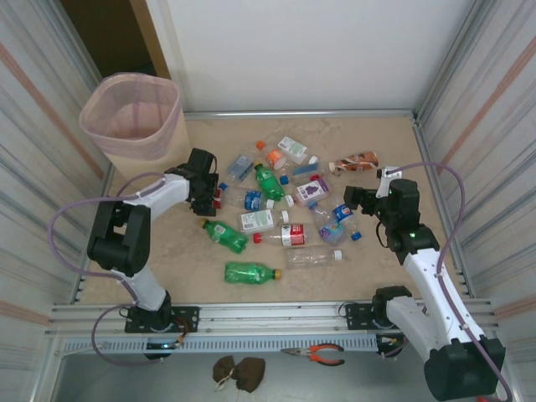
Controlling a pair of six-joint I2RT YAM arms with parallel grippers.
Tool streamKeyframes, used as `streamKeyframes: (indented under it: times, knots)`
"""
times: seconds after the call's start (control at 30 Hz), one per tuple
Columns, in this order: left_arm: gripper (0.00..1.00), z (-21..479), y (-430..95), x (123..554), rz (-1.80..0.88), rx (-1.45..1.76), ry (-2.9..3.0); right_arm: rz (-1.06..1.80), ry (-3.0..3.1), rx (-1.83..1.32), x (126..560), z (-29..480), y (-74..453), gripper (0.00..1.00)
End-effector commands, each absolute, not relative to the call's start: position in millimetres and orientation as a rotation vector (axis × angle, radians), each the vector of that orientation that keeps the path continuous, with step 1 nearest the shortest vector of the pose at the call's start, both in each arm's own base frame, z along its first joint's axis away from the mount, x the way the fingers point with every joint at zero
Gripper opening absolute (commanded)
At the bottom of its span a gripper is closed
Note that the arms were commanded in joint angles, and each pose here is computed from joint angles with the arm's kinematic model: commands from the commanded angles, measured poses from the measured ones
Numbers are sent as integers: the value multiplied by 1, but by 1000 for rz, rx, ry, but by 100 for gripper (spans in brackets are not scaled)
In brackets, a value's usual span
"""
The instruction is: Put the plastic bottles in the bin
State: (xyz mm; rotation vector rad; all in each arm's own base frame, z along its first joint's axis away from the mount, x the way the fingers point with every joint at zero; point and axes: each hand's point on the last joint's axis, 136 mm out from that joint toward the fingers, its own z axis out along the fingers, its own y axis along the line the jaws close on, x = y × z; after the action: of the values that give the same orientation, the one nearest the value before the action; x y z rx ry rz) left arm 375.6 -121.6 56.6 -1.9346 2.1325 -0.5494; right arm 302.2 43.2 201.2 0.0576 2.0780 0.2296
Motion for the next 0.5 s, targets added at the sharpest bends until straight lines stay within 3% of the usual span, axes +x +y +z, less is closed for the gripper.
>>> streamKeyframes:
  times: [0.0,0.47]
  knots:
    - [83,58,-121,387,-576,-1989,2083,234,2064,40,301,204,46,99]
    - [66,68,-120,390,-606,-1985,2082,226,2064,43,301,203,44,99]
